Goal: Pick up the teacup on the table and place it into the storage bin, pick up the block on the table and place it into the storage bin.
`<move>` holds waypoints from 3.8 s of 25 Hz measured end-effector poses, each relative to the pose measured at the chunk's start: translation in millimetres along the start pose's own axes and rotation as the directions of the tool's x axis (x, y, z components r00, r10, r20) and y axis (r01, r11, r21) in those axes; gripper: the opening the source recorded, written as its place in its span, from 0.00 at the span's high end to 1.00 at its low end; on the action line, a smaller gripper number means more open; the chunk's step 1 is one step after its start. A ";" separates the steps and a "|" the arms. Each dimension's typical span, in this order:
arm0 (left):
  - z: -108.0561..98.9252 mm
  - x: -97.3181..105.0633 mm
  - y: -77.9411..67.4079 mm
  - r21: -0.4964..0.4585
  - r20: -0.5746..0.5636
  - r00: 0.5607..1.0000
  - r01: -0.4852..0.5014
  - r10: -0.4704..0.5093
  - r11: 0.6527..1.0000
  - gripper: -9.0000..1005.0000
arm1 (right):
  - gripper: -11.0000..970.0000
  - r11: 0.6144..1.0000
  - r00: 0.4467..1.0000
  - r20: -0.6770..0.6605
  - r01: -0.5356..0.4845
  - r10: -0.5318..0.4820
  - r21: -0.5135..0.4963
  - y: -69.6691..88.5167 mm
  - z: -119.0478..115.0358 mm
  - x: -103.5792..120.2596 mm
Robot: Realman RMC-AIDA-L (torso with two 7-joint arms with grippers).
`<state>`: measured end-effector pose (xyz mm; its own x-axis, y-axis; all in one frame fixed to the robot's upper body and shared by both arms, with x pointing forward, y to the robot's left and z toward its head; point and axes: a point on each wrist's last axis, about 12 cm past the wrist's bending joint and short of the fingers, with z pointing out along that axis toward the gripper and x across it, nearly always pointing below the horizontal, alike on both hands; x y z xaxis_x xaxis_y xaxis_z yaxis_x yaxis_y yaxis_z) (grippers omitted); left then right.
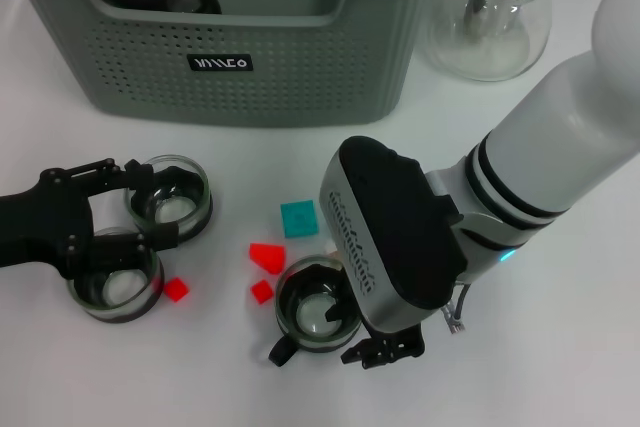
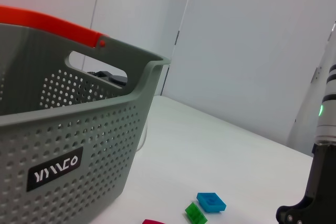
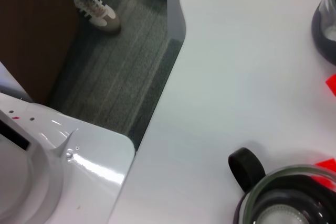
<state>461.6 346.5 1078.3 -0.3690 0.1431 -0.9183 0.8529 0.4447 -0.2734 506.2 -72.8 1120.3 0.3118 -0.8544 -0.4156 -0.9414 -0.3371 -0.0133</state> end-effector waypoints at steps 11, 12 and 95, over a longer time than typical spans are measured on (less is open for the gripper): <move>-0.4 -0.5 0.3 -0.004 0.006 1.000 0.001 -0.001 1.000 0.13 | 0.76 1.000 1.000 0.003 -0.026 0.026 -0.010 -1.7 2.4 0.2; -0.4 -0.5 0.3 -0.004 0.006 1.000 0.001 -0.001 1.000 0.13 | 0.78 1.000 1.000 0.003 -0.028 0.028 -0.010 -1.8 2.2 0.3; 3.9 8.3 -7.8 0.023 0.038 0.999 0.034 -0.034 0.999 0.13 | 0.47 0.806 0.532 0.844 -0.528 0.066 0.269 -54.6 -176.7 46.0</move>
<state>453.3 340.7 1071.7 -0.3838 0.0939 -0.9186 0.8482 0.4292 -0.3105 594.7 -163.6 1262.6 -0.0051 -0.1428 -0.9897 -0.9577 0.2855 -0.0362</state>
